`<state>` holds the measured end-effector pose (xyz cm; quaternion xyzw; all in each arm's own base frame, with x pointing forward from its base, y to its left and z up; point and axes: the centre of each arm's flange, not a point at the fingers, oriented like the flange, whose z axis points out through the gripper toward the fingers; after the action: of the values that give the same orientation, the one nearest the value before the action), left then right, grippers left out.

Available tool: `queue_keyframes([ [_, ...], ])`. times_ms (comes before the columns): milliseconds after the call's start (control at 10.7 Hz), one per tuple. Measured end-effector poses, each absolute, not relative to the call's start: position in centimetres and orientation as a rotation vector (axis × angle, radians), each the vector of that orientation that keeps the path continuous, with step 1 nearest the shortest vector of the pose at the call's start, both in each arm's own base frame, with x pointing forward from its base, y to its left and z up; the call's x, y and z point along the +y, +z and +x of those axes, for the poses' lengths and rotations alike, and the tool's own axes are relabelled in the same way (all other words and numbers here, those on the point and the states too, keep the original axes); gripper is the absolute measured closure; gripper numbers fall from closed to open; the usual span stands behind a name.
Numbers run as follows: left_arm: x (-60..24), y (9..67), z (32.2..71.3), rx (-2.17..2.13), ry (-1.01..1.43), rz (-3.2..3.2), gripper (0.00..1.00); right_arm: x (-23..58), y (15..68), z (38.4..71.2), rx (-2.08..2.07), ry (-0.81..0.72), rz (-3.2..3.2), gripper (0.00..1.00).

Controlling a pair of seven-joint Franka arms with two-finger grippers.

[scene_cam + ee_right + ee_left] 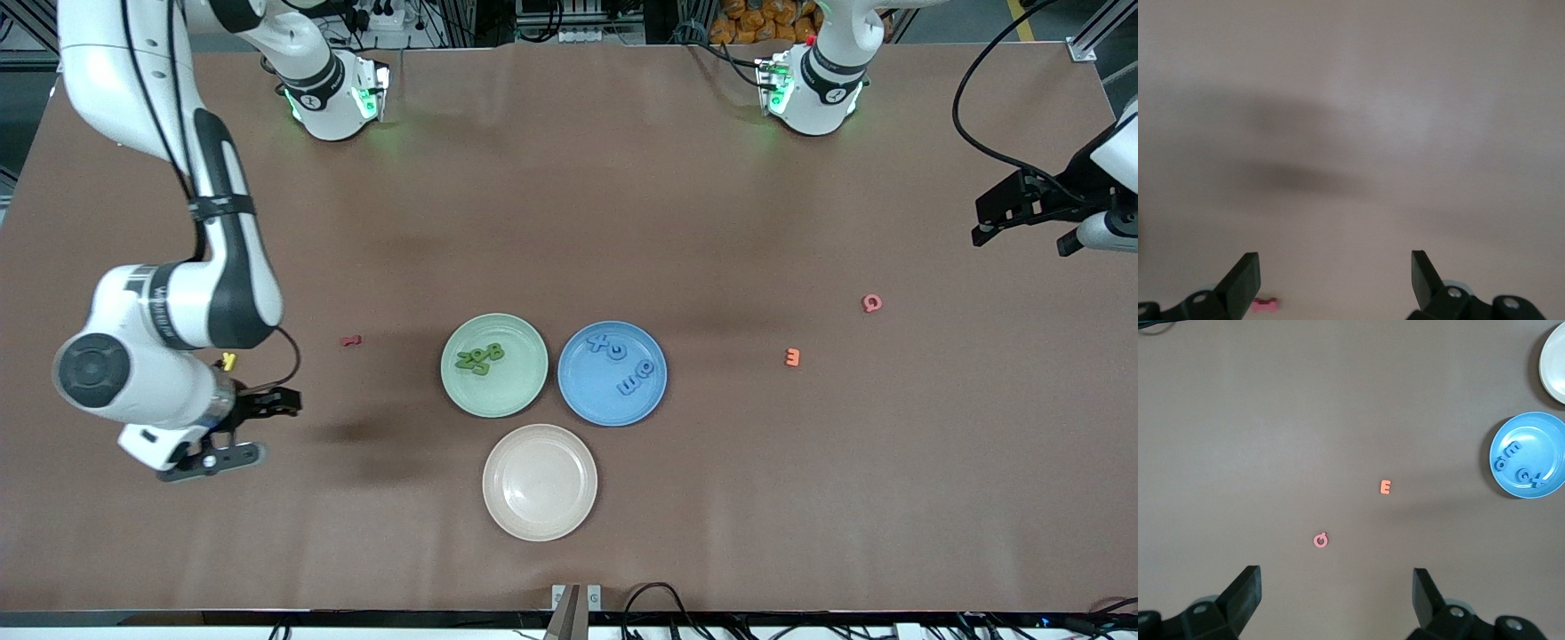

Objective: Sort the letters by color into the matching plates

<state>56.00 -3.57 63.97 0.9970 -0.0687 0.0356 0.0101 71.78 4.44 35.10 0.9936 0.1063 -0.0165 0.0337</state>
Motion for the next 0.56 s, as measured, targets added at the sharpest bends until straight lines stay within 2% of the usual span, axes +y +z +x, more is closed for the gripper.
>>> queue_keyframes([
  [373, -3.7, 63.9, 56.0, -0.217, 0.11, 3.112, 0.0, -3.9, 39.5, 71.6, 0.16, 0.023, 3.044, 0.0],
  [560, -3.7, 63.9, 56.0, -0.218, 0.11, 3.112, 0.0, -6.5, 43.4, 70.7, 0.097, 0.059, 3.046, 0.0],
])
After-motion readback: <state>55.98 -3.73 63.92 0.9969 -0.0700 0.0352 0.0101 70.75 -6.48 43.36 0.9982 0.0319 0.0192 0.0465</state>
